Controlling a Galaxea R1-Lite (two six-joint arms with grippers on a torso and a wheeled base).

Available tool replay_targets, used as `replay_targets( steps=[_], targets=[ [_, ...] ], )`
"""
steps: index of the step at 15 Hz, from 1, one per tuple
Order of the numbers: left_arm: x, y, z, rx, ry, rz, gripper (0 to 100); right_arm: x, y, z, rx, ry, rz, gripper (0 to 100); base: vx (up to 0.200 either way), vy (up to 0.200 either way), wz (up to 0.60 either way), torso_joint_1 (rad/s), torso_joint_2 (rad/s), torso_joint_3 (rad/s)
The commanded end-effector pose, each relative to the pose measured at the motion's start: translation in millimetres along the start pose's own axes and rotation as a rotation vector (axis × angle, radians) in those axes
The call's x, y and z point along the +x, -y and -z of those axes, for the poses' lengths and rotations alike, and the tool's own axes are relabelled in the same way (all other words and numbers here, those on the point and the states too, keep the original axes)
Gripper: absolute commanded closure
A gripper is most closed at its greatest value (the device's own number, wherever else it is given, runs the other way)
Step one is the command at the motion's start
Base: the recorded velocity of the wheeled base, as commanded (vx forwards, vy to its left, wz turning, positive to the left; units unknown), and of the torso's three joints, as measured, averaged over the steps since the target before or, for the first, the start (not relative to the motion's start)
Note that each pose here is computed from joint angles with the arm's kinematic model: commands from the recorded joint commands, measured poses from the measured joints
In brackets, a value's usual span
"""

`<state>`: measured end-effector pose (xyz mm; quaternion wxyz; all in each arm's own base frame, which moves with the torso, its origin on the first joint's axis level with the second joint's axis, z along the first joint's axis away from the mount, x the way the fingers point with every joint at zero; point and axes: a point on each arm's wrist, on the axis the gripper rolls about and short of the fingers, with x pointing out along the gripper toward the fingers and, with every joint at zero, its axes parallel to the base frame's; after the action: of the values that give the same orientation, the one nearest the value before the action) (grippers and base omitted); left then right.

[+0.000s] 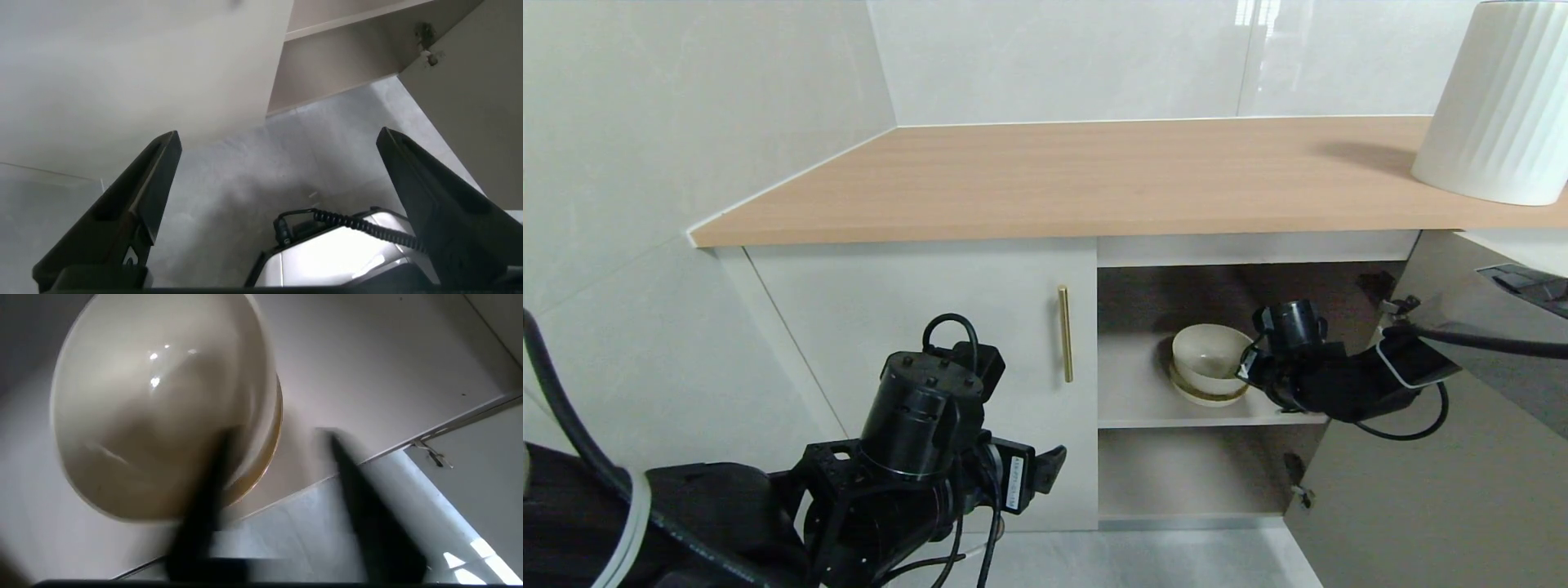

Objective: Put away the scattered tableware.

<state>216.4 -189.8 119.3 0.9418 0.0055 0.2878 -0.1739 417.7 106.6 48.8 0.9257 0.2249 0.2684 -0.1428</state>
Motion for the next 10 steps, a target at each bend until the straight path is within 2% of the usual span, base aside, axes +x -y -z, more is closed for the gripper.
replay_targets(
  steps=[1, 6, 8, 10],
  targets=[
    [-0.3, 0.0, -0.3, -0.001, 0.002, 0.0, 0, -1.0, -0.1, -0.5, 0.0, 0.0, -0.001, 0, 0.0, 0.0, 0.0, 0.0, 0.0, 0.0],
    [-0.5, -2.1, -1.5, -0.006, 0.005, -0.005, 0, -28.0, -9.0, -7.1, -0.012, -0.02, -0.051, 0, 0.0, 0.0, 0.0, 0.0, 0.0, 0.0],
    [-4.3, -5.8, -1.0, -0.015, 0.009, -0.011, 0, -80.2, -17.7, -9.4, -0.06, -0.151, -0.187, 0, 0.0, 0.0, 0.0, 0.0, 0.0, 0.0],
    [-17.4, -10.1, -2.1, -0.024, 0.031, -0.005, 0, -137.1, -24.0, -15.0, -0.145, -0.227, -0.239, 0, 0.0, 0.0, 0.0, 0.0, 0.0, 0.0]
  ],
)
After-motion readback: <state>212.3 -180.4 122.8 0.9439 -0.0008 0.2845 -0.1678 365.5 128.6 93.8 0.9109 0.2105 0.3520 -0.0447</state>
